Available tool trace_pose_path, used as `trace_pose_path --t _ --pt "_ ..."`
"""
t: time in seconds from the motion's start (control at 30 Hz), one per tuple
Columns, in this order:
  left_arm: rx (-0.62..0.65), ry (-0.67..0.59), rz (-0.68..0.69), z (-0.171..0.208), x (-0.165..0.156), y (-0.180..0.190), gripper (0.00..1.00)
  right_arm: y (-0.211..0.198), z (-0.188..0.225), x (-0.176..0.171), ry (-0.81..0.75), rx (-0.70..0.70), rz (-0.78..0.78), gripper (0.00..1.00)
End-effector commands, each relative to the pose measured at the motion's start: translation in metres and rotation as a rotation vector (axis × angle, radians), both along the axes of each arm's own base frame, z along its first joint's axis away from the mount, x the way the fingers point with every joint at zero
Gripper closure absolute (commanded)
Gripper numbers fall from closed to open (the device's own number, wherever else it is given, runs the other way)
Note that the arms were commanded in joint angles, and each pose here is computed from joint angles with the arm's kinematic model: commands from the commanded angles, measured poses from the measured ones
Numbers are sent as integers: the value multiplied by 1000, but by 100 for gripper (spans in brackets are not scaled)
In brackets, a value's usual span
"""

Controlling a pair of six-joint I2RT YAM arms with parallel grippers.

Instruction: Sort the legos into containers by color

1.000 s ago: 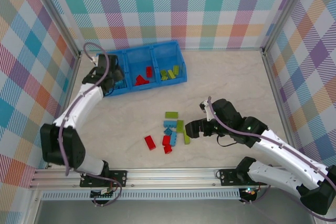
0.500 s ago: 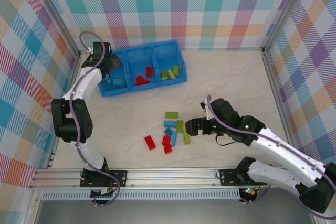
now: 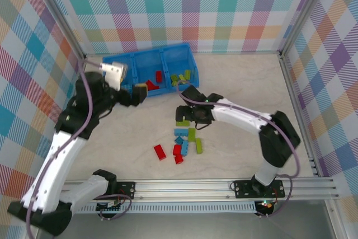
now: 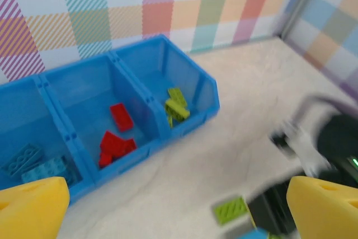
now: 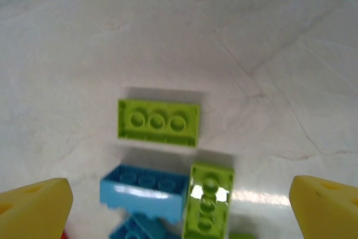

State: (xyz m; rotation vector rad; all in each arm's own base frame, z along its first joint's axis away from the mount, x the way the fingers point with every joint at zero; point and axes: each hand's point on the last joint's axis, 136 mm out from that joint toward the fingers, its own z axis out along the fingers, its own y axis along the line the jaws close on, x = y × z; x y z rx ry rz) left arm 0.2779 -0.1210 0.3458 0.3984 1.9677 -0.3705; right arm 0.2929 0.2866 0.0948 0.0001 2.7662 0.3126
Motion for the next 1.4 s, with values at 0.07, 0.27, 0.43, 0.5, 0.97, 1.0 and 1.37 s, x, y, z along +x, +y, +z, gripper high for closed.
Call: trace_pose_path --t 0.07,0.27,0.43,0.5,0.97,1.0,1.37 --pt "208 122 -186 -69 -56 4 0 6 -20 14 55 -136 -94 0" --pt "218 145 -258 -89 -67 -2 0 28 -49 16 90 -238 -51 0" --pt "224 137 -272 -91 -63 -5 0 26 -67 17 102 -283 -79 15" --pt "219 121 -305 -90 -65 -9 0 25 -70 16 109 -290 -81 23" --pt "153 -67 -598 -82 -97 -45 0 38 1 47 -103 -39 -12 54" --pt "142 -83 -641 -81 -104 -50 0 42 16 56 -156 -4 27 55" --pt "269 -26 -929 -118 -152 -79 0 54 68 170 -433 160 79 58"
